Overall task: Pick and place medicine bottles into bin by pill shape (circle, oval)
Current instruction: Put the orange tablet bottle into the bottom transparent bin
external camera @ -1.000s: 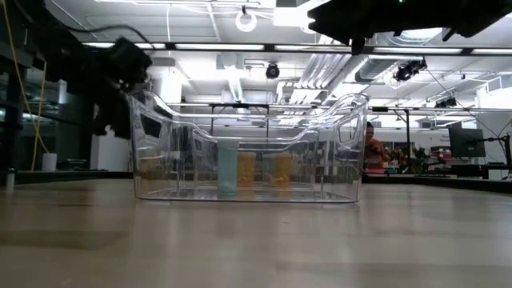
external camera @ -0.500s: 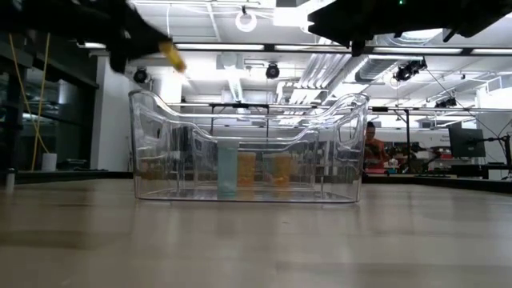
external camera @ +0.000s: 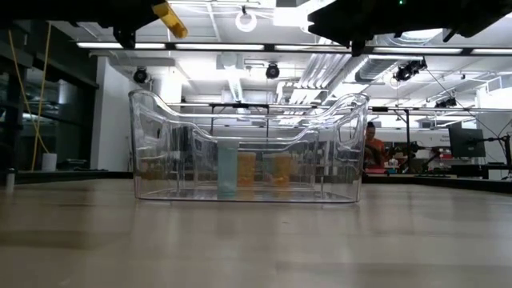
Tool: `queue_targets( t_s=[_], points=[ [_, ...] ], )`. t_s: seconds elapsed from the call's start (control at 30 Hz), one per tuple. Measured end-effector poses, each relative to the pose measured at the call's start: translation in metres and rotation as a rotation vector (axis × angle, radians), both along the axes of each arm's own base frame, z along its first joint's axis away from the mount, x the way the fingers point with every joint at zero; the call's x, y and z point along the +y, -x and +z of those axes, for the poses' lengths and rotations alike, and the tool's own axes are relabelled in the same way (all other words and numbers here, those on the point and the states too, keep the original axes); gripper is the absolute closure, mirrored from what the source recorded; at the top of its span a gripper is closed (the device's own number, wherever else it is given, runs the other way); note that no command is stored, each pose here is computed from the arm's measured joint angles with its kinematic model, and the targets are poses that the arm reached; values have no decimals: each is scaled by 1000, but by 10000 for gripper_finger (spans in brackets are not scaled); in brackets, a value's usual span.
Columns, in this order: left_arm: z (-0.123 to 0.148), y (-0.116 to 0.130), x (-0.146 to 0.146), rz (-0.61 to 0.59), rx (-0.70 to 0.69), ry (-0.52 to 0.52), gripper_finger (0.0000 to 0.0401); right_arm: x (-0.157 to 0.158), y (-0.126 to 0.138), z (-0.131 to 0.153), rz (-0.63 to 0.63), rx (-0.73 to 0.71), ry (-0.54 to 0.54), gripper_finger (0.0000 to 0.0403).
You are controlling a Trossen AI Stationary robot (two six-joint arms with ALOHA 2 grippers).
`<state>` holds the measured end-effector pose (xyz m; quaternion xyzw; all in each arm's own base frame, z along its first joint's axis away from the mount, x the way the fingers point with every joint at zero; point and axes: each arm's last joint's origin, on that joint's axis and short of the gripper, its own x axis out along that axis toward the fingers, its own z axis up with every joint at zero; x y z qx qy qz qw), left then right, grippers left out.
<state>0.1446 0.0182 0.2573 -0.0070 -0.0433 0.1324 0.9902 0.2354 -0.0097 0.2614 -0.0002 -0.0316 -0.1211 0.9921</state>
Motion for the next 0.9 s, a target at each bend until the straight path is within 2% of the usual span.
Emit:
queue_targets(
  t_s=[0.27,0.4,0.6,0.9],
  points=[
    [1,-2,0,-1,-16,12,293,0,0,0,0,0,0,265],
    [-1,-12,0,-48,9,24,293,0,0,0,0,-1,0,265],
    [-3,-45,2,-73,144,38,293,0,0,0,0,-1,0,265],
    [-17,-110,5,-183,329,30,293,0,0,0,0,-1,0,265]
  ],
)
